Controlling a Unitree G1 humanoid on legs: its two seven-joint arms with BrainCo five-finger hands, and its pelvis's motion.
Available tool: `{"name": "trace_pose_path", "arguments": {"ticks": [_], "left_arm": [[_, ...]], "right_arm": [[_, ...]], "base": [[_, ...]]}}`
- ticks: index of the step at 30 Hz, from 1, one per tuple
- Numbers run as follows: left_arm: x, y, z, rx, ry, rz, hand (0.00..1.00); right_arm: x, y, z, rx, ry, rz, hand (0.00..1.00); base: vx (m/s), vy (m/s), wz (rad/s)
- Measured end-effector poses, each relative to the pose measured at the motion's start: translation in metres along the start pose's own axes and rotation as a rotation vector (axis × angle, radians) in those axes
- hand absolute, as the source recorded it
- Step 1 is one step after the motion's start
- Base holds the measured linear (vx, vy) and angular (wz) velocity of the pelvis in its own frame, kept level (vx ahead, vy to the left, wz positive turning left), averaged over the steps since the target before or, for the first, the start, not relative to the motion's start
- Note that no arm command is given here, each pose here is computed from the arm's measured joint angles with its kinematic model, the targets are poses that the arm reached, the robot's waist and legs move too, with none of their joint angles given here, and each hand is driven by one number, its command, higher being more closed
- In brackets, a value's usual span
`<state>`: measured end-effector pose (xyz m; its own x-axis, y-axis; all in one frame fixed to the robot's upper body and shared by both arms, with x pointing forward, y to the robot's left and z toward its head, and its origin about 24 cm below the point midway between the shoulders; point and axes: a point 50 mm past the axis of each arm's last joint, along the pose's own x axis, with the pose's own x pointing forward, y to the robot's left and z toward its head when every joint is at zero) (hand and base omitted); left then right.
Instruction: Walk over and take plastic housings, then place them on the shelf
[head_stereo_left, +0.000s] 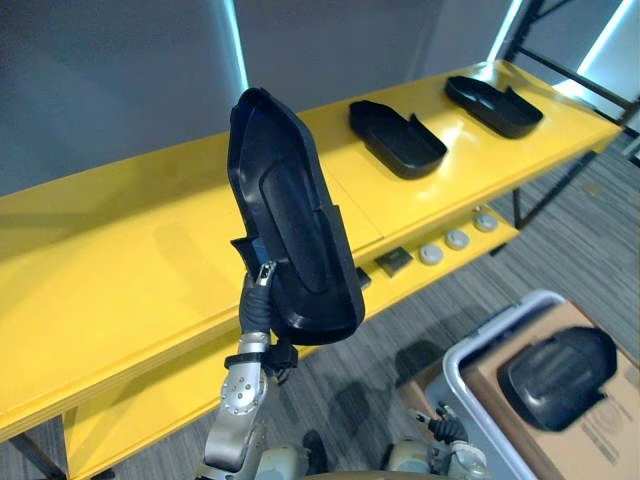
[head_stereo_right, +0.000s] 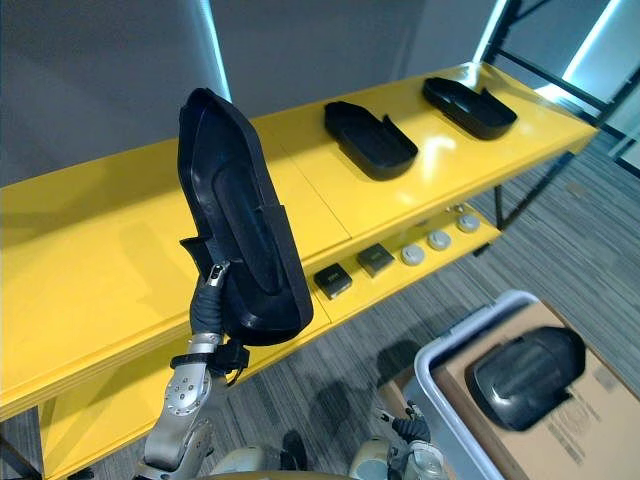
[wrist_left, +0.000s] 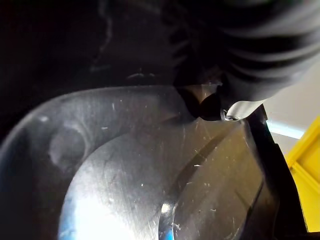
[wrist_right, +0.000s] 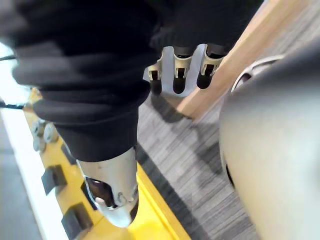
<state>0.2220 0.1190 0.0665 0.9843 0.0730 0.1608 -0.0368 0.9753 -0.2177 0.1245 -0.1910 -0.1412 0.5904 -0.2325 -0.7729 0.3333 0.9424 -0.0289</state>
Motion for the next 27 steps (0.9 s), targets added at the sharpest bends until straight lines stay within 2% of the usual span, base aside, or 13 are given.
{"name": "trace_pose_path", "arguments": {"ticks": [11, 19, 23, 27], "left_arm": [[0.000, -0.008, -0.002, -0.025, 0.002, -0.001, 1.00], [0.023, 0.027, -0.005, 0.183, -0.006, 0.179, 1.00], [0.039, 0.042, -0.005, 0.292, 0.003, 0.223, 1.00], [0.055, 0.054, -0.010, 0.358, 0.047, 0.296, 1.00]], "right_arm": [[-0.002, -0.004, -0.001, -0.017, -0.014, 0.002, 0.00], [-0.003, -0.004, -0.003, -0.032, -0.009, 0.004, 0.00], [-0.002, -0.002, -0.002, -0.055, -0.013, 0.015, 0.00], [-0.004, 0.003, -0.001, -0.077, -0.022, 0.061, 0.00]], "base": [[0.17, -0.189, 0.52], [0.00, -0.001, 0.01], [-0.11, 0.029, -0.09], [-0.13, 0.004, -0.08]]}}
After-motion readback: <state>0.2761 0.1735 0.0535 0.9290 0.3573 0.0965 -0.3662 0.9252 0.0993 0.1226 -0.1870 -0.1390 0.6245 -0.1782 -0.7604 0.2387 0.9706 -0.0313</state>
